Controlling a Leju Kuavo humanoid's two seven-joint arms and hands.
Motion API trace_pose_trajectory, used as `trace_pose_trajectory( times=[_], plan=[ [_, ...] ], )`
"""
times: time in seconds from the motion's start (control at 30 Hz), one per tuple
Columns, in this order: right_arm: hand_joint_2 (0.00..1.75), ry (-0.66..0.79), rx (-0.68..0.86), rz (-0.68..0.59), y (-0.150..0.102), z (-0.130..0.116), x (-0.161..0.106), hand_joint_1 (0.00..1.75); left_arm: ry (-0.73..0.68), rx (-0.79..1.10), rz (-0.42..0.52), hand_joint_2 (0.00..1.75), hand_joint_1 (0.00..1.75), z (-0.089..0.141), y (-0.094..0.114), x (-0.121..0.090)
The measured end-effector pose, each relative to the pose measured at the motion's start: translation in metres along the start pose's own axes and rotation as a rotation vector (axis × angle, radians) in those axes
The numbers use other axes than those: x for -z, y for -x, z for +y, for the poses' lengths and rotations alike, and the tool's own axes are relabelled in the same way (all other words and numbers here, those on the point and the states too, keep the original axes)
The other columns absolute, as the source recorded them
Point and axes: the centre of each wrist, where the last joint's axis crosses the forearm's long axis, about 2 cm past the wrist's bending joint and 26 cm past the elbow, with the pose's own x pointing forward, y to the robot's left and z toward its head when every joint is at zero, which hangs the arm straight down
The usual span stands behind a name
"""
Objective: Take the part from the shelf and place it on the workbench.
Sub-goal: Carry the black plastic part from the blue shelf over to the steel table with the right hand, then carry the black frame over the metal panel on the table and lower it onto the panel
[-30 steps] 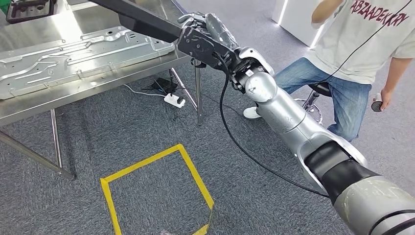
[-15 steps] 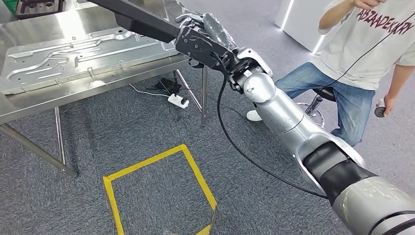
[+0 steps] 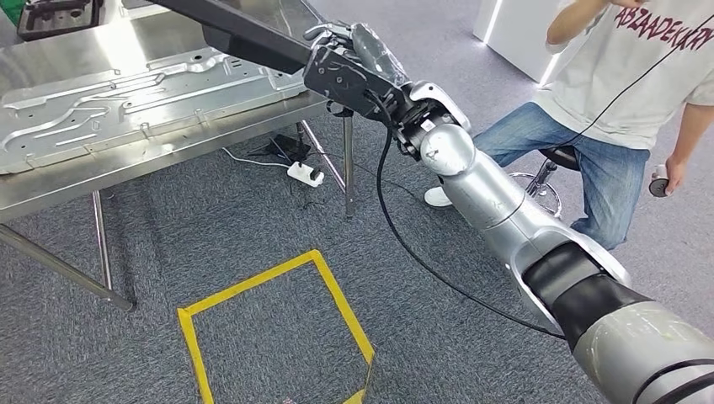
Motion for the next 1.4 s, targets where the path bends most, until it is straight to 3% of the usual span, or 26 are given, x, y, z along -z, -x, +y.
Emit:
trace_pose_trajectory(
  times=[1.4],
  plan=[
    [1.75,-0.007,-0.002,-0.004,-0.0011,0.0001,-0.0005,1.75,-0.003,0.004,0.005,1.75,0.0,0.0014,-0.0007,0.0003]
  ],
)
